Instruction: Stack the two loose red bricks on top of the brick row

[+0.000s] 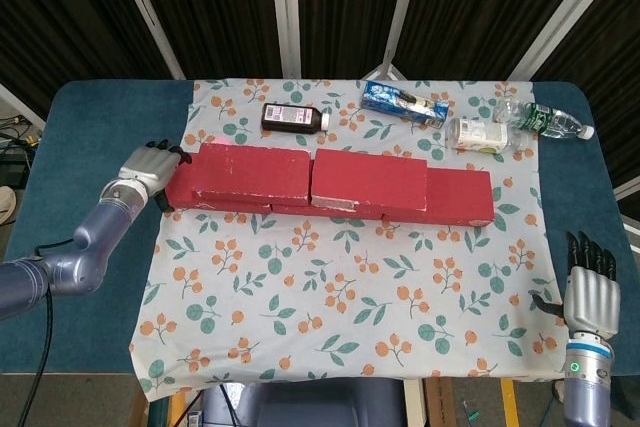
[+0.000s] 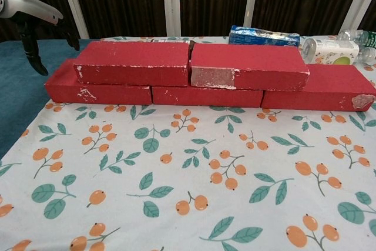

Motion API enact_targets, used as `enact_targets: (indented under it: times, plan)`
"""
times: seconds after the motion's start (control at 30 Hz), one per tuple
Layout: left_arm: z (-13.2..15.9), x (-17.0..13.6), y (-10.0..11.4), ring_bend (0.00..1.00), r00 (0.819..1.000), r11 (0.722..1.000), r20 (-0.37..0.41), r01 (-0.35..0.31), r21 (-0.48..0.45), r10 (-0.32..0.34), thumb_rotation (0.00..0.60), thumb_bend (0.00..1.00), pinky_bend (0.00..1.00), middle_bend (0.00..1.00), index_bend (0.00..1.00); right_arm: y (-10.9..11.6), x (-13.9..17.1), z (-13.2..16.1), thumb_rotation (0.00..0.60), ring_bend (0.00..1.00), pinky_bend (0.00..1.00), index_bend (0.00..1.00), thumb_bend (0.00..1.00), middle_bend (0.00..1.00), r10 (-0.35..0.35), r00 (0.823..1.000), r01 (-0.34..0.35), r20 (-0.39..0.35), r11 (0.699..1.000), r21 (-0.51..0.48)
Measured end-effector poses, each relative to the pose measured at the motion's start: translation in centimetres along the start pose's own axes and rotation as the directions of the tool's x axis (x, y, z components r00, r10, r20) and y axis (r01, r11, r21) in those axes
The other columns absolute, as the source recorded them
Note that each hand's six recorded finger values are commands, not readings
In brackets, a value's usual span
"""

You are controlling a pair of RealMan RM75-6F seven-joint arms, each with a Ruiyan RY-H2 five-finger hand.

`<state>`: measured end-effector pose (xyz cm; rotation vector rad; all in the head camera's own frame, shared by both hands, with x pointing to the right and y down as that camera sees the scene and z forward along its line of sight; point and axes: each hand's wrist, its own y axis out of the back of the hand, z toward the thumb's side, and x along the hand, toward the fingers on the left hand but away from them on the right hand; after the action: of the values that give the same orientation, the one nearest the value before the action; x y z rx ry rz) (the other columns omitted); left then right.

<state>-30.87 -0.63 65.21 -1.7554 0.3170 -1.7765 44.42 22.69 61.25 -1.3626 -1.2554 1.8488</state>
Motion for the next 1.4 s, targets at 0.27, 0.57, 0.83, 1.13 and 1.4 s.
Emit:
enact_targets:
  times: [0.27, 0.57, 0.83, 1.13, 1.4]
  plan:
    - [0.9, 0.8, -1.1, 0.0, 1.0, 1.0, 0.003, 0.027, 0.011, -0.027, 0.6, 0.0, 0.09, 0.12, 0.19, 0.1, -0.1, -0.2, 0.6, 0.0, 0.0, 0.0, 0.15, 0.0, -0.002, 1.0, 0.002, 0.006, 1.0, -0.006]
    - [1.8, 1.3, -1.7, 0.0, 0.999, 0.999, 0.004, 0.039, 0.029, -0.039, 0.6, 0.0, 0.09, 0.13, 0.19, 0.1, -0.1, -0.2, 0.6, 0.0, 0.0, 0.0, 0.15, 0.0, -0.003, 1.0, 0.003, 0.007, 1.0, -0.006]
    - [2.1, 1.4, -1.3, 0.0, 1.0, 0.999, 0.004, 0.031, 0.035, -0.031, 0.6, 0.0, 0.1, 0.14, 0.24, 0.0, -0.1, -0.1, 0.6, 0.0, 0.0, 0.0, 0.15, 0.0, 0.002, 1.0, -0.002, 0.006, 1.0, -0.002]
    - [-0.5, 0.7, -0.8, 0.0, 0.998, 0.999, -0.066, 0.021, 0.041, -0.018, 0.6, 0.0, 0.11, 0.14, 0.26, -0.2, -0.1, 0.0, 0.6, 0.0, 0.0, 0.0, 0.15, 0.0, 0.006, 1.0, -0.006, 0.003, 1.0, -0.002]
    - [-3.0, -1.3, -0.1, 0.0, 0.995, 1.0, -0.101, 0.006, -0.029, -0.009, 0.6, 0.0, 0.13, 0.11, 0.16, -0.3, -0.1, 0.2, 0.6, 0.0, 0.0, 0.0, 0.15, 0.0, 0.01, 1.0, -0.01, -0.001, 1.0, -0.002]
